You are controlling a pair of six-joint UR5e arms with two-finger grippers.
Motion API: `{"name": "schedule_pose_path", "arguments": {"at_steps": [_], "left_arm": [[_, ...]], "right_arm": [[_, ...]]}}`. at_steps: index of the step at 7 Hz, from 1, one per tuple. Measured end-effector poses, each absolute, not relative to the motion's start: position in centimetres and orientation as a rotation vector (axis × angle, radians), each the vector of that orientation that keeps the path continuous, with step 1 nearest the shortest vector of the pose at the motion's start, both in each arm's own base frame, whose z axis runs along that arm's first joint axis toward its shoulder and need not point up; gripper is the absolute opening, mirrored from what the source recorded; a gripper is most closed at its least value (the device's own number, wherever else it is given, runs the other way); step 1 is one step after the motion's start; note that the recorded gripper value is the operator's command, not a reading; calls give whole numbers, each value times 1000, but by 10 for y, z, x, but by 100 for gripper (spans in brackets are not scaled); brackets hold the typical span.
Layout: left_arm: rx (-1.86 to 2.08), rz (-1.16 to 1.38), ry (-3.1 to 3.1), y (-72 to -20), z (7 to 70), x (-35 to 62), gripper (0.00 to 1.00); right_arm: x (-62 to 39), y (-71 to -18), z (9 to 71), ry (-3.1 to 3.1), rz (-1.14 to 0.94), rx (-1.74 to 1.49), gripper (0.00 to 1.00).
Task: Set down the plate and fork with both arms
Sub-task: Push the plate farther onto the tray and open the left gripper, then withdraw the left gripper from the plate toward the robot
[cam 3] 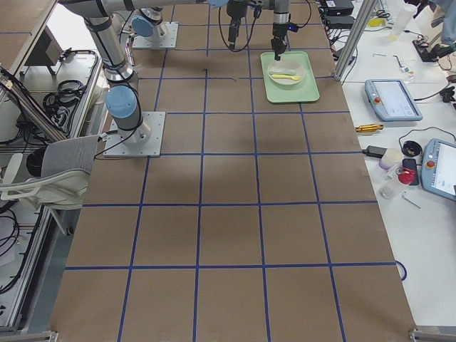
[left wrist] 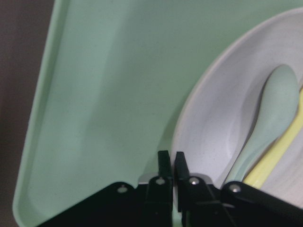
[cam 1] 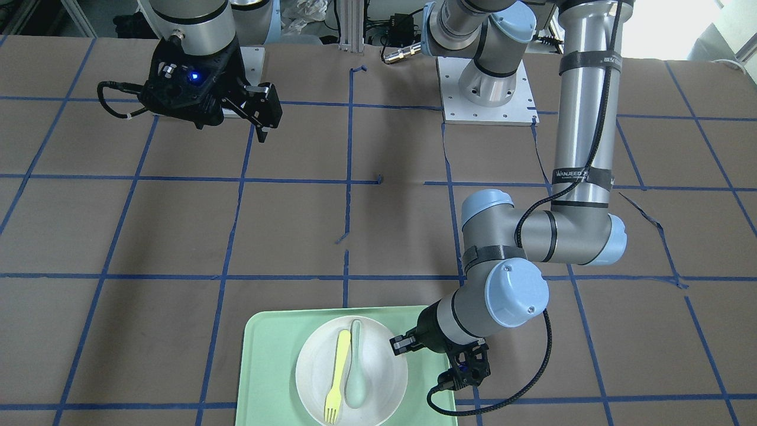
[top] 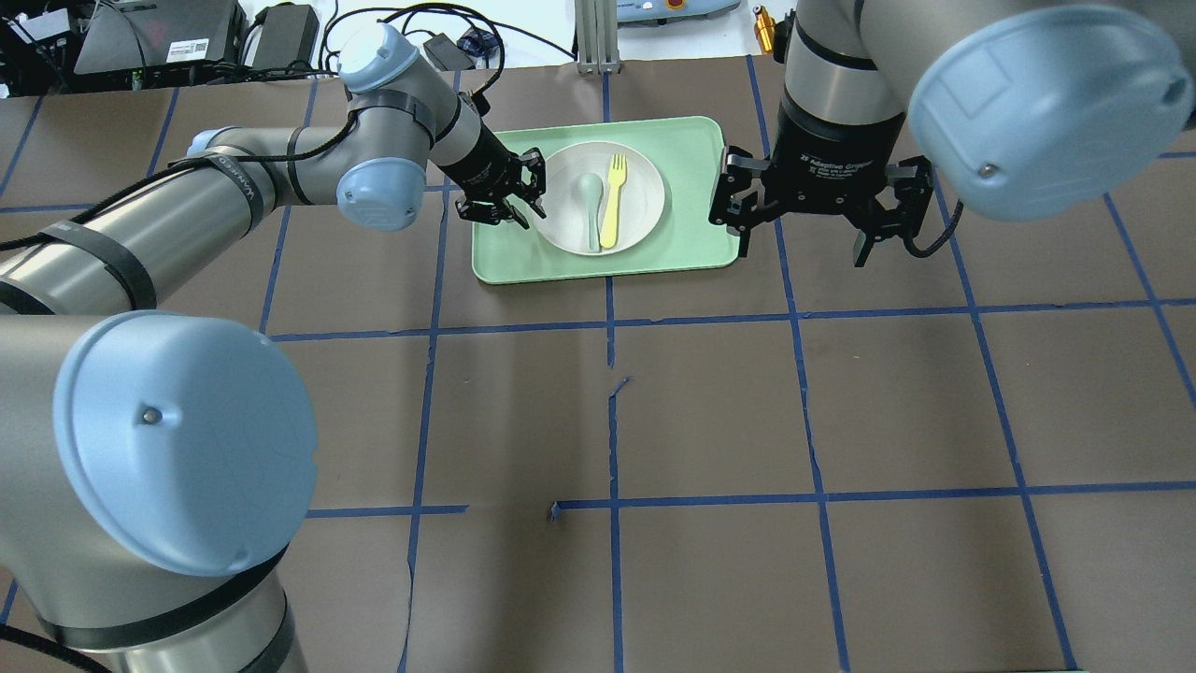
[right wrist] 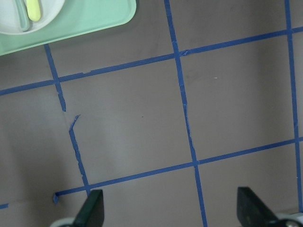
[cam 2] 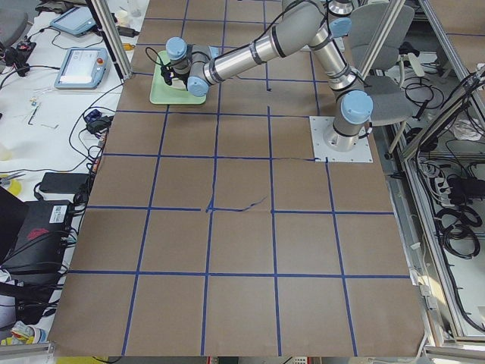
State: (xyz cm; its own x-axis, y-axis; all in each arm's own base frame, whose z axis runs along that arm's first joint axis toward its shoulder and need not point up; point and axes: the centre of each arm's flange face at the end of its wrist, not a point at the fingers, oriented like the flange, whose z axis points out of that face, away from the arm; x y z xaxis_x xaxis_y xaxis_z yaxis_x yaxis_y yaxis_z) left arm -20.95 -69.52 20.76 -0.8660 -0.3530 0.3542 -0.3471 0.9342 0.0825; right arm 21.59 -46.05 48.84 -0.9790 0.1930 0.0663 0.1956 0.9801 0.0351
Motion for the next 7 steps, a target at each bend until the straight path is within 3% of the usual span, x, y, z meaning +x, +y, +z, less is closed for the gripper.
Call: {"name": "schedule_pose_path", "arguments": {"at_steps": [3, 7], "left_arm": [[448, 107, -2852, -674, 275, -204, 100], [326, 197, -3001, -585, 401, -188, 100]], "right_arm": [[216, -461, 489, -3064, -62, -300, 100], [215, -461, 489, -3064, -59, -305, 100]]}}
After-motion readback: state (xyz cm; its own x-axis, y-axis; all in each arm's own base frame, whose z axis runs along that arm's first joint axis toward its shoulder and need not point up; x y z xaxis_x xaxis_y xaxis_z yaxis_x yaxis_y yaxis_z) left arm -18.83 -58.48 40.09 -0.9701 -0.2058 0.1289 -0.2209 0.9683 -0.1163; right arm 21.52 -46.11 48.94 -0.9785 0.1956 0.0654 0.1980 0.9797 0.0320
